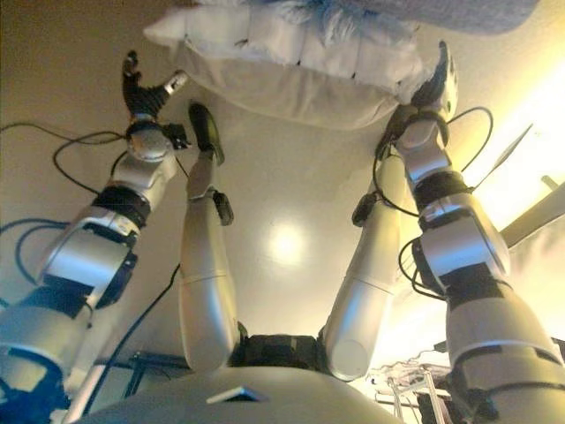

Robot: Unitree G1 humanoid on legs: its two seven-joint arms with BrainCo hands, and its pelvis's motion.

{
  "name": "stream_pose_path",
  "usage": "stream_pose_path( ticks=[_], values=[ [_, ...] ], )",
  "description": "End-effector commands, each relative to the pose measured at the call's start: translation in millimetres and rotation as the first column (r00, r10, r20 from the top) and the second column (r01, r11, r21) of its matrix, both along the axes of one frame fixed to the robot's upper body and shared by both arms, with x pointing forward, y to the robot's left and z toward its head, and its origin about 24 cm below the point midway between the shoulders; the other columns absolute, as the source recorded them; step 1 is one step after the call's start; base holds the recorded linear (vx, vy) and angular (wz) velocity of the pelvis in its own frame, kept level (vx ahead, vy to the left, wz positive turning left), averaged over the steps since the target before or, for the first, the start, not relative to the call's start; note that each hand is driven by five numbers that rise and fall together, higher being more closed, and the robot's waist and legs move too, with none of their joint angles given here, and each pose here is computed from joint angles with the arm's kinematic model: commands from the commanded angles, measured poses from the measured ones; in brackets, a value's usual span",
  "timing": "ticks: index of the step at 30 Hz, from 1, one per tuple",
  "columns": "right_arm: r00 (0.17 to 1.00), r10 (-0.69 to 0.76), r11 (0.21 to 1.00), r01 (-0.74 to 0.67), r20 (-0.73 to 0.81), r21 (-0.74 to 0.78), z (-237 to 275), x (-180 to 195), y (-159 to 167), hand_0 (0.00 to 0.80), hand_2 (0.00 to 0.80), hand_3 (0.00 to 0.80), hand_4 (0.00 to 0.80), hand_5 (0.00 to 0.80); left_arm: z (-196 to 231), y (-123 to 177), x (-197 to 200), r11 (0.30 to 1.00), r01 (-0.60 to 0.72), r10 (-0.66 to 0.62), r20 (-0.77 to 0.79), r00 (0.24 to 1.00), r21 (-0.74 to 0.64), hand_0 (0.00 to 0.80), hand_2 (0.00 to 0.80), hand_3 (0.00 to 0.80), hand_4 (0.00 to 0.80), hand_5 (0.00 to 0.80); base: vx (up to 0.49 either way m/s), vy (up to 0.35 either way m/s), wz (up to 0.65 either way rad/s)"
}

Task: Pick up the cushion and take it to the sofa

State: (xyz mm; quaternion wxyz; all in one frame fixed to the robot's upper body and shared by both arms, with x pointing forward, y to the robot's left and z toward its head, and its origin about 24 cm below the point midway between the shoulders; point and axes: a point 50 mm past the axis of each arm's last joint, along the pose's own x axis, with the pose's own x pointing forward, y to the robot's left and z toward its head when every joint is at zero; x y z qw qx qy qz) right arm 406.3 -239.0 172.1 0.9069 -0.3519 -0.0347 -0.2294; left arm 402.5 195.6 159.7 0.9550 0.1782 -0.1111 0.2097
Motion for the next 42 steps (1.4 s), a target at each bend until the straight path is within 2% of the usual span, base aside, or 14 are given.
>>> stream_pose_path(
  ticks=[1, 4, 8, 9, 11, 12, 15, 16, 17, 18, 22, 30, 35, 42],
  values=[
    [0.971, 0.217, 0.975, -0.21, 0.104, -0.068, 42, 7, 30, 0.0, 0.0, 0.0, 0.0, 0.0, 41, -11, 0, 0.996, 0.063, -0.074, 0.176, 0.982, 0.069, 0.0, 0.0, 0.0, 0.0, 0.0, -0.001, 0.038, 0.11],
    [0.916, 0.365, 0.93, -0.351, 0.168, -0.105, 71, 9, 62, 0.0, 0.0, 0.0, 0.0, 0.0, 71, -38, 3, 0.95, 0.283, -0.304, 0.194, 0.932, 0.132, 0.0, 0.0, 0.0, 0.0, 0.0, -0.012, 0.008, 0.07],
    [0.811, 0.559, 0.828, -0.54, 0.173, -0.147, 99, 1, 100, 0.0, 0.0, 0.0, 0.0, 0.0, 83, -93, -3, 0.736, 0.626, -0.655, 0.039, 0.754, 0.259, 0.0, 0.0, 0.0, 0.0, 0.0, -0.01, -0.019, 0.03],
    [0.779, 0.609, 0.793, -0.593, 0.149, -0.144, 101, -2, 110, 0.0, 0.0, 0.0, 0.0, 0.0, 80, -106, -8, 0.662, 0.702, -0.725, -0.012, 0.689, 0.263, 0.345, 0.345, 0.345, 0.345, 0.345, 0.0, 0.0, 0.0],
    [0.723, 0.683, 0.731, -0.671, 0.108, -0.127, 99, -6, 123, 0.0, 0.0, 0.0, 0.0, 0.0, 67, -120, -10, 0.632, 0.741, -0.741, -0.105, 0.664, 0.225, 0.744, 0.744, 0.744, 0.744, 0.744, 0.0, 0.0, 0.0],
    [0.688, 0.72, 0.694, -0.712, 0.09, -0.108, 95, -8, 130, 0.0, 0.0, 0.0, 0.0, 0.0, 57, -129, -11, 0.571, 0.797, -0.782, -0.167, 0.601, 0.194, 0.8, 0.8, 0.8, 0.8, 0.8, 0.0, 0.0, 0.0],
    [0.602, 0.796, 0.605, -0.795, 0.064, -0.047, 75, -16, 148, 0.0, 0.0, 0.0, 0.0, 0.0, 27, -137, -21, 0.418, 0.908, -0.888, -0.196, 0.416, 0.035, 0.8, 0.8, 0.8, 0.8, 0.8, -0.028, -0.05, -0.04],
    [0.585, 0.808, 0.587, -0.809, 0.069, -0.028, 67, -20, 150, 0.216, 0.216, 0.216, 0.216, 0.216, 14, -137, -27, 0.392, 0.92, -0.902, -0.19, 0.388, 0.016, 0.8, 0.8, 0.8, 0.8, 0.8, -0.02, -0.065, -0.09],
    [0.57, 0.818, 0.572, -0.82, 0.081, -0.011, 61, -24, 150, 0.618, 0.618, 0.618, 0.618, 0.618, 4, -136, -33, 0.371, 0.929, -0.914, -0.175, 0.366, 0.005, 0.8, 0.8, 0.8, 0.8, 0.8, -0.02, -0.048, -0.09],
    [0.56, 0.823, 0.562, -0.827, 0.095, 0.008, 52, -29, 150, 0.8, 0.8, 0.8, 0.8, 0.8, -8, -136, -41, 0.349, 0.937, -0.928, -0.147, 0.343, -0.017, 0.8, 0.8, 0.8, 0.8, 0.8, -0.022, -0.032, -0.09],
    [0.599, 0.785, 0.6, -0.799, 0.159, 0.047, 13, -47, 141, 0.8, 0.8, 0.8, 0.8, 0.8, -45, -135, -69, 0.338, 0.934, -0.941, -0.012, 0.339, -0.114, 0.8, 0.8, 0.8, 0.8, 0.8, -0.008, -0.005, -0.03],
    [0.684, 0.678, 0.662, -0.728, 0.271, 0.18, -46, -84, 113, 0.8, 0.8, 0.8, 0.8, 0.8, -85, -89, -109, 0.437, 0.848, -0.845, 0.185, 0.501, -0.302, 0.8, 0.8, 0.8, 0.8, 0.8, 0.028, -0.103, -0.06],
    [0.644, 0.701, 0.602, -0.764, 0.306, 0.23, -63, -134, 56, 0.8, 0.8, 0.8, 0.8, 0.8, -95, -40, -143, 0.473, 0.791, -0.775, 0.244, 0.583, -0.388, 0.8, 0.8, 0.8, 0.8, 0.8, 0.15, -0.03, -0.27],
    [0.628, 0.687, 0.579, -0.777, 0.365, 0.248, -67, -173, 53, 0.8, 0.8, 0.8, 0.8, 0.8, -101, -29, -165, 0.512, 0.745, -0.72, 0.26, 0.643, -0.427, 0.8, 0.8, 0.8, 0.8, 0.8, 0.221, 0.016, -0.13]
  ],
)
